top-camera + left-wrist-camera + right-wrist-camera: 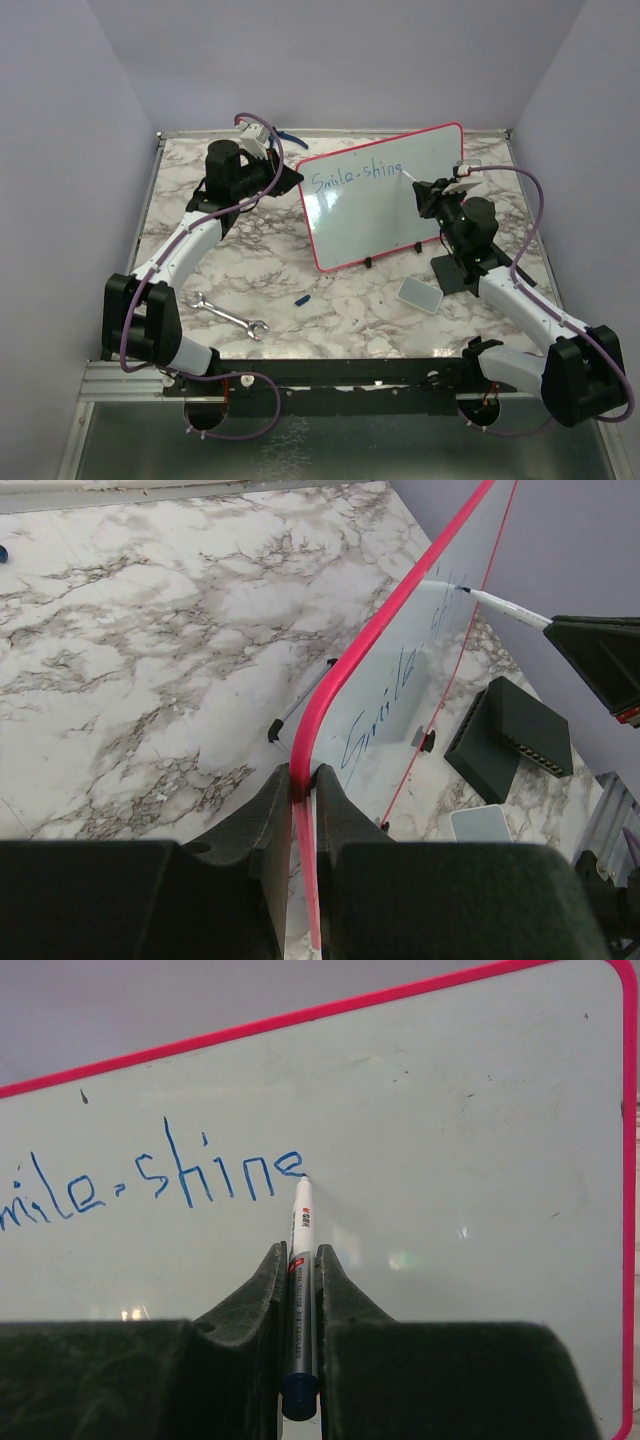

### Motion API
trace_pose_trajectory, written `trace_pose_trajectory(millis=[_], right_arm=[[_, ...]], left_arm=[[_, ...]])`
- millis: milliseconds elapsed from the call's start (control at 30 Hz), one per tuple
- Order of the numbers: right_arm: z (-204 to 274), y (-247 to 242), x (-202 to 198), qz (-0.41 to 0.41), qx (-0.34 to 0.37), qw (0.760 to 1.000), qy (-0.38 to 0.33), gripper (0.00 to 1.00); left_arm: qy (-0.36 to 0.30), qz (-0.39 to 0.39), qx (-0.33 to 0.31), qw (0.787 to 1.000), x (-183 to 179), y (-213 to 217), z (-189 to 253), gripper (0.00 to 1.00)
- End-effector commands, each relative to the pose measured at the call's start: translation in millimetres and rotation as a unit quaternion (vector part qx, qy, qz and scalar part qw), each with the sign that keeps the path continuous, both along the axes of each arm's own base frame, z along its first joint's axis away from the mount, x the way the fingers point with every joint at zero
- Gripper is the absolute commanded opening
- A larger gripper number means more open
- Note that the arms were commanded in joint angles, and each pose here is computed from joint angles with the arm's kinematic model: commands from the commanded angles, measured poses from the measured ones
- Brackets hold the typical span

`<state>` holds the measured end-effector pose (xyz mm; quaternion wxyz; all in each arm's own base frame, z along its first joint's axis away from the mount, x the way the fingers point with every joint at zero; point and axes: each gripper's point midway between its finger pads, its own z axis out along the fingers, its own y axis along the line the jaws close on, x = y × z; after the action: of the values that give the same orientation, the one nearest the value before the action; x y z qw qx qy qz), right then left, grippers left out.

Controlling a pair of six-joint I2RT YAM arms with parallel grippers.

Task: Write a sentence on the whiteboard

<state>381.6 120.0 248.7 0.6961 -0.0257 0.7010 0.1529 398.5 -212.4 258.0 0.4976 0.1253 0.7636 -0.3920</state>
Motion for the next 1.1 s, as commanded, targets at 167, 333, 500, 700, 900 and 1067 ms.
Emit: trace_pose_trajectory(millis=[167, 333, 500, 700, 900, 1067], right_arm=[[-12, -13, 1, -0.032, -0.006, 0.999, 0.019, 0.01], [-7, -12, 2, -0.031, -0.006, 0.999, 0.014, 0.01], [-8, -7, 1, -0.017, -0.01, 1.0, 0.014, 0.01], [2, -2, -12, 0.01, -0.005, 1.0, -0.001, 0.01], [14, -2, -24, 0.019, 0.001, 1.0, -0.013, 0.01], [20, -5, -26, 0.011, 0.005, 1.0, -0.013, 0.01]], left_arm=[[-0.027, 0.01, 0.005, 1.0, 1, 6, 13, 0.03], [-0.026, 0.009, 0.006, 1.0, 1, 6, 12, 0.02], [-0.026, 0.009, 0.005, 1.0, 1, 6, 12, 0.02], [-0.024, 0.012, 0.007, 1.0, 2, 7, 9, 0.02], [-0.023, 0.014, 0.008, 1.0, 3, 7, 8, 0.02], [-0.023, 0.014, 0.01, 1.0, 3, 8, 8, 0.02]])
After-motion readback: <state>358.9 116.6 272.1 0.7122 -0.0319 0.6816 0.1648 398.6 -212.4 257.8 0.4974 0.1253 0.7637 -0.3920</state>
